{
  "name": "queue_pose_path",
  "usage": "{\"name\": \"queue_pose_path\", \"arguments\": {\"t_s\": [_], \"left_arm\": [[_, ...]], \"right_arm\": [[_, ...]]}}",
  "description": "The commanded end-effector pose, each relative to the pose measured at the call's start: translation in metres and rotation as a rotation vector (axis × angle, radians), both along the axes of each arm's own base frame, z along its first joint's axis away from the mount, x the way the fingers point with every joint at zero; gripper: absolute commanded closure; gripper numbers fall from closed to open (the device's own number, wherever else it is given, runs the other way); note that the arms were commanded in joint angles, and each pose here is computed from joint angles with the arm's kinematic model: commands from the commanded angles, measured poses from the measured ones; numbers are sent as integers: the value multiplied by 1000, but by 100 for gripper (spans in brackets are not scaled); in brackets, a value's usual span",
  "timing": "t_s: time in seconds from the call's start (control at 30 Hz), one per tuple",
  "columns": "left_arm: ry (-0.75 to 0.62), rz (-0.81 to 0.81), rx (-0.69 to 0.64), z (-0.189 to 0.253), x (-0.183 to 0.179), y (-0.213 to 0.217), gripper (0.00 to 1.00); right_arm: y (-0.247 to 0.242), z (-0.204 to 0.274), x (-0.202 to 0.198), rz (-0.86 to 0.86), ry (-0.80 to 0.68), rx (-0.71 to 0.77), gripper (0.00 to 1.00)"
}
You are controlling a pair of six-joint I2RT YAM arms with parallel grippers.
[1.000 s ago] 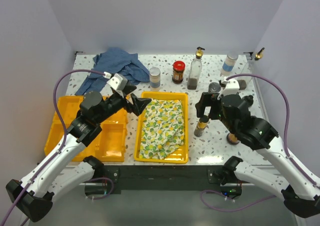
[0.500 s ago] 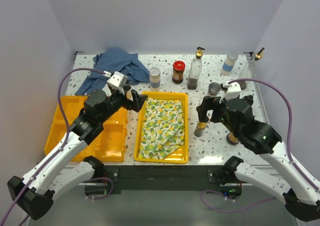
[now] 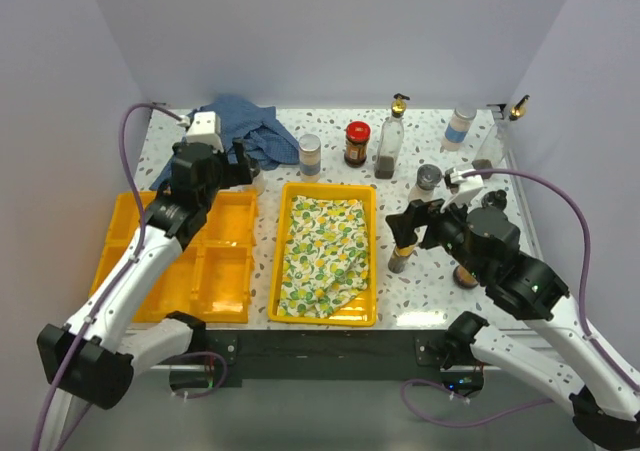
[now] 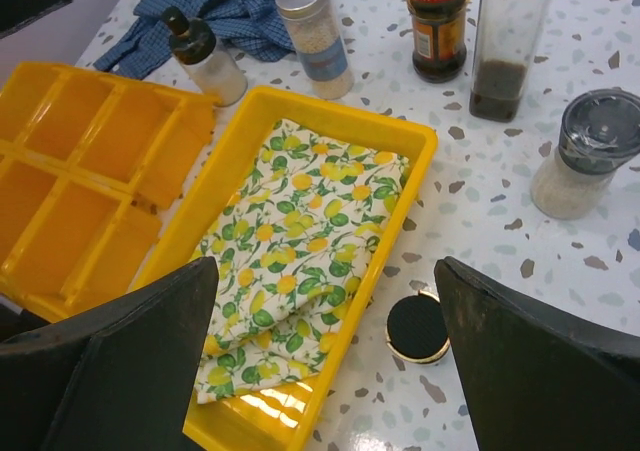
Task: Organize the condiment bottles
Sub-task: Pick up the bottle from the center of the board.
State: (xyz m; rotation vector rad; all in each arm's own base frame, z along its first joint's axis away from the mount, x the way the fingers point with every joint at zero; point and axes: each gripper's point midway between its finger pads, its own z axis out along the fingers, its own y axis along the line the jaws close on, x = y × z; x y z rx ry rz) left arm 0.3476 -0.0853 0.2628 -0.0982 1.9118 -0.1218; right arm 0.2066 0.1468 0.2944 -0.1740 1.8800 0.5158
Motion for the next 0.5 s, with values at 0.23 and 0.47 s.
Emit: {"name": "queue_pose_path", "arguments": {"t_s": [0.23,0.47], "left_arm": [[175,-87,-12,-37,62,-22,3],[252,-4,40,-72,83,-13,9]], "right_arm": [[14,8,-2,89,-69,30,6],[17,0,-5,109,-53,36,6]]}}
